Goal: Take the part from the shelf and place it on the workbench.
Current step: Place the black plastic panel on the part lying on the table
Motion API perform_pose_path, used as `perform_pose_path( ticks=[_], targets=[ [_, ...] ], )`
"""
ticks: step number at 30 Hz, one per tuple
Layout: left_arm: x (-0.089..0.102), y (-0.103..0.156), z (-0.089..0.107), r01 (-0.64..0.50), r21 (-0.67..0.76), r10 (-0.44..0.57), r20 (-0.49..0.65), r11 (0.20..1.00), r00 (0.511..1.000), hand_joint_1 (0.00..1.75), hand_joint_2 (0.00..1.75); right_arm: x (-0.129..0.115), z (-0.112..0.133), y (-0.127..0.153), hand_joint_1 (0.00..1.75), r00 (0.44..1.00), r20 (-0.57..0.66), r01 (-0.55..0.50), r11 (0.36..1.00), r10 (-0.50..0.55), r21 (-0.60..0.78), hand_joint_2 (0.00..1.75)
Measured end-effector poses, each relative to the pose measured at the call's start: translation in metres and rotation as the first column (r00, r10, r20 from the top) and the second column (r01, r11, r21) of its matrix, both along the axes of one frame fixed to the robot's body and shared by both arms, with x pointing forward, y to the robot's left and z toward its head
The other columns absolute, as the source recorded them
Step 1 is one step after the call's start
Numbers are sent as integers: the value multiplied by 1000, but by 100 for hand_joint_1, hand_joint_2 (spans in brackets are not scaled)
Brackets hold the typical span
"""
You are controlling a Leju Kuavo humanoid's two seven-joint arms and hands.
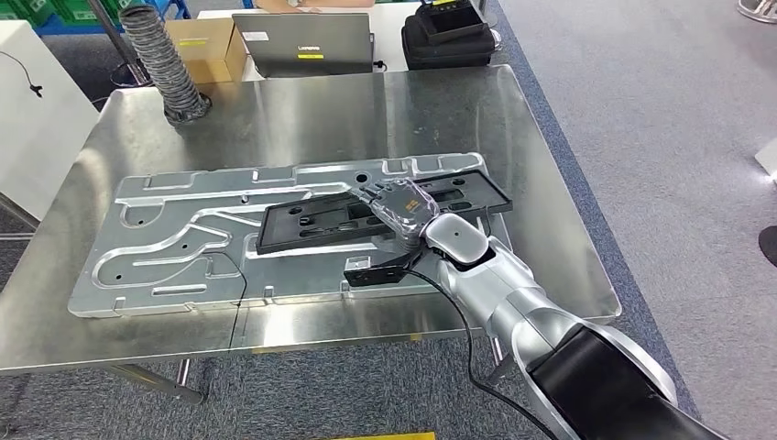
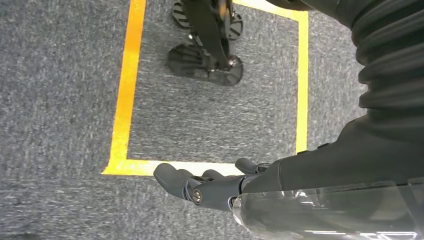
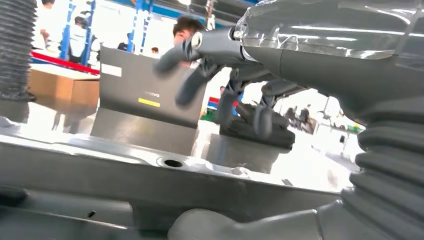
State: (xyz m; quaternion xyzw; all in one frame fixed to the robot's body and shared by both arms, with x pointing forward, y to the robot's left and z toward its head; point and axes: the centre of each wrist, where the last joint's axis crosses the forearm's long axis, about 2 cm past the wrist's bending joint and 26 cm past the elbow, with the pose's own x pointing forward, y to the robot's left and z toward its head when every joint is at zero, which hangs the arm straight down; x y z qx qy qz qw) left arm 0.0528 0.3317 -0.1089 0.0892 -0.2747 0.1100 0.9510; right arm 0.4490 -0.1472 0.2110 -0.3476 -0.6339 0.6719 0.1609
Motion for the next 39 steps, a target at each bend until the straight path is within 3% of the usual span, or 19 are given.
perform_pose_path(
  ticks=[4, 8, 12, 15, 20, 25, 28, 31, 35, 37, 39],
  targets=[
    [2, 0, 0, 3, 2, -3, 5, 1000, 1000, 0, 175, -2, -5, -1, 0, 999, -34, 3, 999, -1, 45, 0],
    [3, 0, 0, 6, 2, -7, 12, 1000, 1000, 0, 0, -2, -7, -3, 0, 998, -60, 0, 996, 6, 94, 0],
    [3, 0, 0, 4, 1, -4, 13, 1000, 1000, 0, 0, -4, -12, -6, 0, 990, -130, -17, 975, 47, 223, 0],
    [3, 0, 0, 2, -1, -2, 6, 1000, 1000, 0, 0, -1, -5, -7, 0, 982, -146, -44, 902, 118, 430, 0],
    [3, -2, 0, 4, -2, -4, -1, 1000, 1000, 0, 0, 9, 32, -12, 0, 990, -26, -77, 690, 138, 720, 0],
    [2, -2, 0, 2, -3, -2, -3, 1000, 1000, 0, 0, 11, 55, -16, 0, 991, 68, -127, 612, 118, 781, 0],
    [2, -1, 0, -2, -5, 2, -2, 1000, 1000, 0, 0, 10, 63, -28, 0, 985, 167, -159, 529, 33, 833, 0],
    [0, 0, 0, -24, -7, 24, -1, 1000, 1000, 0, 0, 8, 101, -60, 0, 939, 324, -240, 447, -120, 862, 0],
    [-5, 0, -1, -67, -16, 67, 6, 998, 998, 0, 0, -13, 150, -132, 0, 787, 525, -345, 473, -325, 811, 0],
    [-7, 0, -1, -81, -23, 81, 15, 996, 997, 0, 0, -32, 156, -174, 0, 715, 573, -355, 500, -400, 790, 0],
    [-8, 0, -1, -93, -27, 94, 26, 995, 995, 0, 0, -57, 147, -223, 0, 648, 592, -334, 520, -479, 786, 0]
  ],
)
